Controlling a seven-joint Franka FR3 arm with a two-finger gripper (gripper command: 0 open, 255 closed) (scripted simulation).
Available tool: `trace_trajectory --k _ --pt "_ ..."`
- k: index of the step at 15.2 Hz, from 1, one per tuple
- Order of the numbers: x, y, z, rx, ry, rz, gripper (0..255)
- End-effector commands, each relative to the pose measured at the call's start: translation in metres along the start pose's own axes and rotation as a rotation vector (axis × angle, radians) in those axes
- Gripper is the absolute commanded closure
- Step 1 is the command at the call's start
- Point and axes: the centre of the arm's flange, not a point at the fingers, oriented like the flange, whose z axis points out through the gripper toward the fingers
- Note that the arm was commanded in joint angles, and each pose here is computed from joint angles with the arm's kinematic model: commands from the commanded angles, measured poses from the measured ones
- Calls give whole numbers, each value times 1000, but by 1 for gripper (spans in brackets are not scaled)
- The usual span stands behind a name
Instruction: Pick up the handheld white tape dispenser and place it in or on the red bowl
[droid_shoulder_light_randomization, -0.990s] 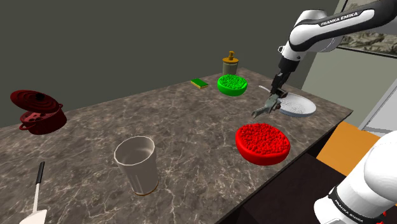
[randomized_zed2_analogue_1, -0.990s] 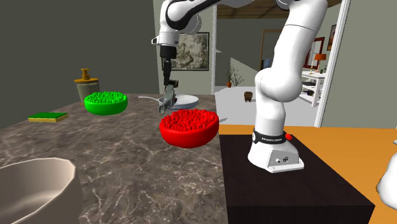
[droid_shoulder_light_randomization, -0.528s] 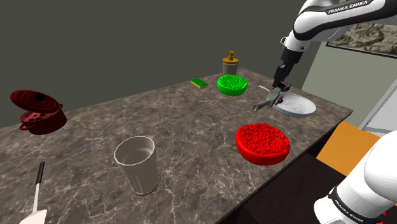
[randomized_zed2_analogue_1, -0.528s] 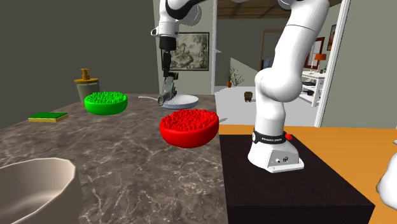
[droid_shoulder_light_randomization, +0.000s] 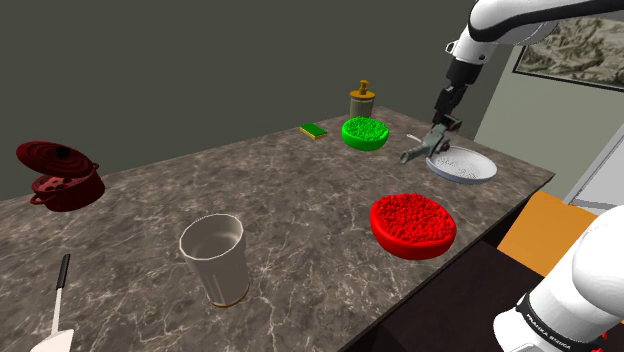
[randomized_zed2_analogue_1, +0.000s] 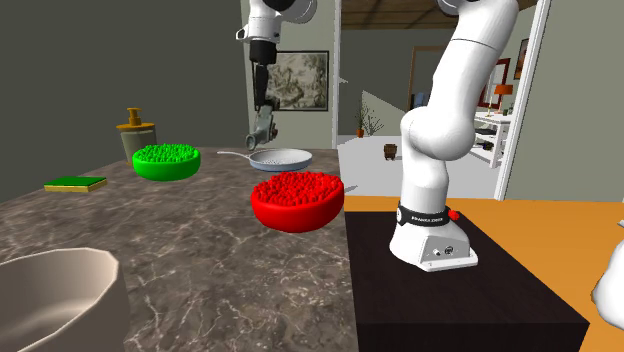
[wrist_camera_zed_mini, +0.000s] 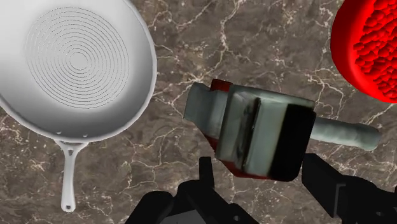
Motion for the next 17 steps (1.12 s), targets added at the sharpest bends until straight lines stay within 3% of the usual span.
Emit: trace_trajectory --k 1,6,17 --pt "1 -1 -11 0 0 0 255" --pt "4 -2 -34 0 0 0 255" --pt "-37 -136 -72 0 0 0 255"
